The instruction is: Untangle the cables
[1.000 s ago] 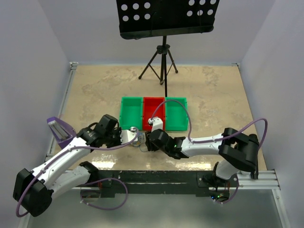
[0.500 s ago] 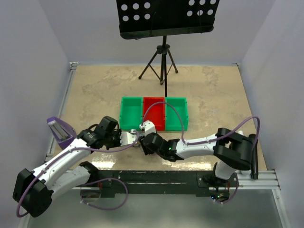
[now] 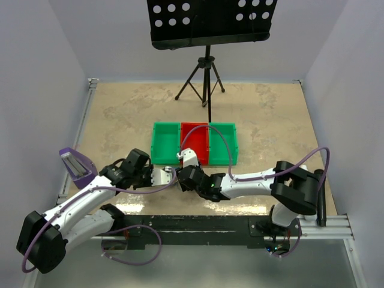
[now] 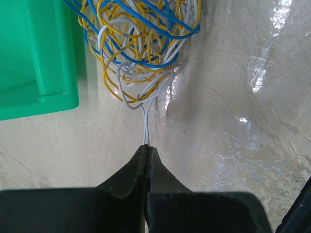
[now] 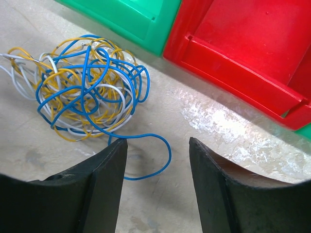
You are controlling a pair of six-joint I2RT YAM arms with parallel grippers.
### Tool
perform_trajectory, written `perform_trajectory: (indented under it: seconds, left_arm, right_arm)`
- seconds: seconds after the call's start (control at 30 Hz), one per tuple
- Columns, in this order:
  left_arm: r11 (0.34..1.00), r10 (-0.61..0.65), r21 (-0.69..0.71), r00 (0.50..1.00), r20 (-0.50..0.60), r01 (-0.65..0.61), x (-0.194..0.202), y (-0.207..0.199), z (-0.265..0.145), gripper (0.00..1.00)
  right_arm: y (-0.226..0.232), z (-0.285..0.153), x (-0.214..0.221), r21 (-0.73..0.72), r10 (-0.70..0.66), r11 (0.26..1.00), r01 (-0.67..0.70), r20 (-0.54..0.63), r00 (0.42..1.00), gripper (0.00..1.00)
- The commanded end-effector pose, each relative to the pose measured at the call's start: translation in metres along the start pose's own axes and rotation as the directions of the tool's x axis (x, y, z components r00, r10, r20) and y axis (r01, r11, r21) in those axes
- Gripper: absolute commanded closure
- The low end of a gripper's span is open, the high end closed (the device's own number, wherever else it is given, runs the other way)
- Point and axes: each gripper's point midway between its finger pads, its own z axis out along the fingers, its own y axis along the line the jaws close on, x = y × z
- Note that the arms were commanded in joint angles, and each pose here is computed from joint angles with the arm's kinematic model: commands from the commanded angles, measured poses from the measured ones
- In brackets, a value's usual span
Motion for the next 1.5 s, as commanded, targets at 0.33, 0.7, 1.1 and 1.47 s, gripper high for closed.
perform_trajectory:
  seconds: [0.33, 0.7, 1.1, 1.47]
  left_arm:
    - [0.999, 0.037, -0.023, 0.999, -0.028, -0.038, 0.009, 0.003, 0.007, 1.00]
    - [0.999, 0.045, -0.024, 0.999, -0.022, -0.046, 0.007, 0.004, 0.007, 1.00]
    - [0.998, 0.051, -0.029, 0.999, -0.014, -0.051, 0.008, 0.002, 0.009, 1.00]
    - [0.998, 0.053, -0.033, 0.999, -0.012, -0.054, 0.008, 0.003, 0.010, 1.00]
  right_arm:
    - [0.008, 0.018, 0.006, -0.010, 0.030, 0.999, -0.030, 0.000, 1.000, 0.59]
    - [0.006, -0.010, -0.020, -0.054, 0.040, 0.998, -0.037, 0.059, 0.997, 0.53]
    - [0.039, -0.004, -0.020, -0.186, -0.147, 0.970, 0.158, 0.070, 0.987, 0.40]
    - [0.059, 0.008, -0.036, -0.217, -0.168, 0.957, 0.191, 0.118, 0.979, 0.50]
